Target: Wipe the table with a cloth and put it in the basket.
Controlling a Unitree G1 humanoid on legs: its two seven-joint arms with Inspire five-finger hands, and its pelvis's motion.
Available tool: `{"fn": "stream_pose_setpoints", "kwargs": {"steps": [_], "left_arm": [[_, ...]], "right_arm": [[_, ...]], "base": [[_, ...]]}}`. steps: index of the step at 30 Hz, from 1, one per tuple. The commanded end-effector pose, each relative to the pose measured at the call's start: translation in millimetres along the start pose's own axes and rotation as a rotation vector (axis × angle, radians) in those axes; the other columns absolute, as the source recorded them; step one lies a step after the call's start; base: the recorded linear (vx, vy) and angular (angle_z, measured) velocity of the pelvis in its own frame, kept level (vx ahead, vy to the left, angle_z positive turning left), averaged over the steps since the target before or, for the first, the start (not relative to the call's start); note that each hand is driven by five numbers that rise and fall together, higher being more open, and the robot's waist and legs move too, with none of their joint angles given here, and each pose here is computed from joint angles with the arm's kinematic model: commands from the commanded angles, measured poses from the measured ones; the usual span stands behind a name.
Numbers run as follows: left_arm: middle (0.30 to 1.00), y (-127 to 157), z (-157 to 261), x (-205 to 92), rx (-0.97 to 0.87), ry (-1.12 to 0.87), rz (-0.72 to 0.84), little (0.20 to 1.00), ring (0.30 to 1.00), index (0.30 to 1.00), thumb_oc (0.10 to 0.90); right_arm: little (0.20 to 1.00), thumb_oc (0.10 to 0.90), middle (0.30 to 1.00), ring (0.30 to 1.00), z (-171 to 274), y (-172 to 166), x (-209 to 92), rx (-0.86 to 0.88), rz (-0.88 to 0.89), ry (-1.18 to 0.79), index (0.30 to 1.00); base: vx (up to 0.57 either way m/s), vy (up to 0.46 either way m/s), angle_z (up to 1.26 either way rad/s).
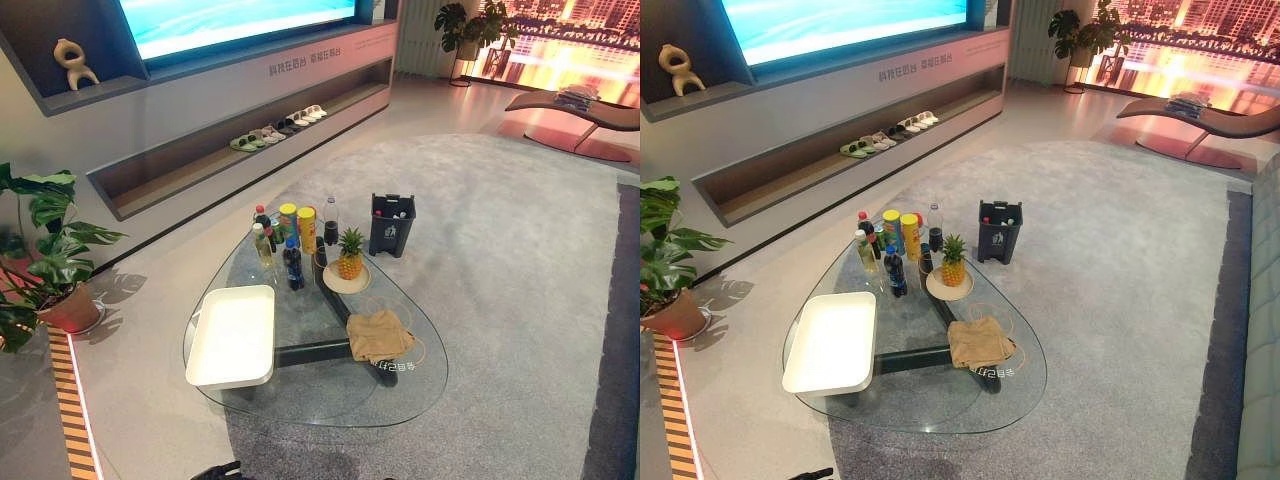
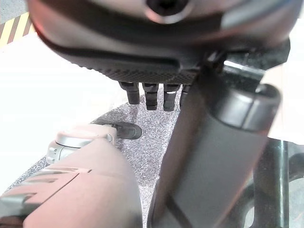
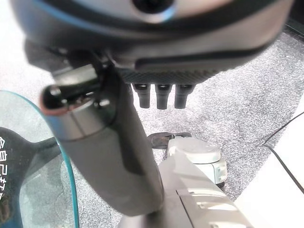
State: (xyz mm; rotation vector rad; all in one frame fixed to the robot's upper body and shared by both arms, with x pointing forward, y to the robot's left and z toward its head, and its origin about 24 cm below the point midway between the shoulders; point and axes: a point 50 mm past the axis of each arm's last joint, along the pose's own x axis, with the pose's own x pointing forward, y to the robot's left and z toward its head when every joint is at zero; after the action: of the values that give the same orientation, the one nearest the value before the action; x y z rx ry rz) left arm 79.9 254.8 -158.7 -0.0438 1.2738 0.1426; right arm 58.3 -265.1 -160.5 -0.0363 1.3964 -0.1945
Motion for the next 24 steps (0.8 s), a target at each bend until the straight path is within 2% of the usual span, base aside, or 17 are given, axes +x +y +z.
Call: {"fn": "stream_pose_setpoints", "kwargs": {"steps": [1,15,24], "left_arm": [[0.9,3.1,26.8,0.8,0.017,-0.077,0.022,0.9,0.9,0.9,0.8],[0.9,5.3,29.4,0.3,-0.016,-0.094,0.039,0.9,0.9,0.9,0.8],[0.9,-15.7,119.8,-5.5,-0.102,-0.362,-0.008,0.9,0.9,0.9,0.8]], "right_arm": [[0.9,0.8,0.9,0.9,22.4,-12.3,-2.1,-0.008,-0.035,-0.055,0.9],[0.9,0.8,0.9,0.9,22.2,-18.4,-3.3,-0.025,-0.045,-0.046,0.9],[0.9,0.8,0.9,0.9,103.1,-14.5,-13.6,-0.003,-0.056,-0.248,0.9]], "base": [[0.0,0.0,0.0],[0.01,0.002,0.0],[-0.26,0.0,-0.01]]}}
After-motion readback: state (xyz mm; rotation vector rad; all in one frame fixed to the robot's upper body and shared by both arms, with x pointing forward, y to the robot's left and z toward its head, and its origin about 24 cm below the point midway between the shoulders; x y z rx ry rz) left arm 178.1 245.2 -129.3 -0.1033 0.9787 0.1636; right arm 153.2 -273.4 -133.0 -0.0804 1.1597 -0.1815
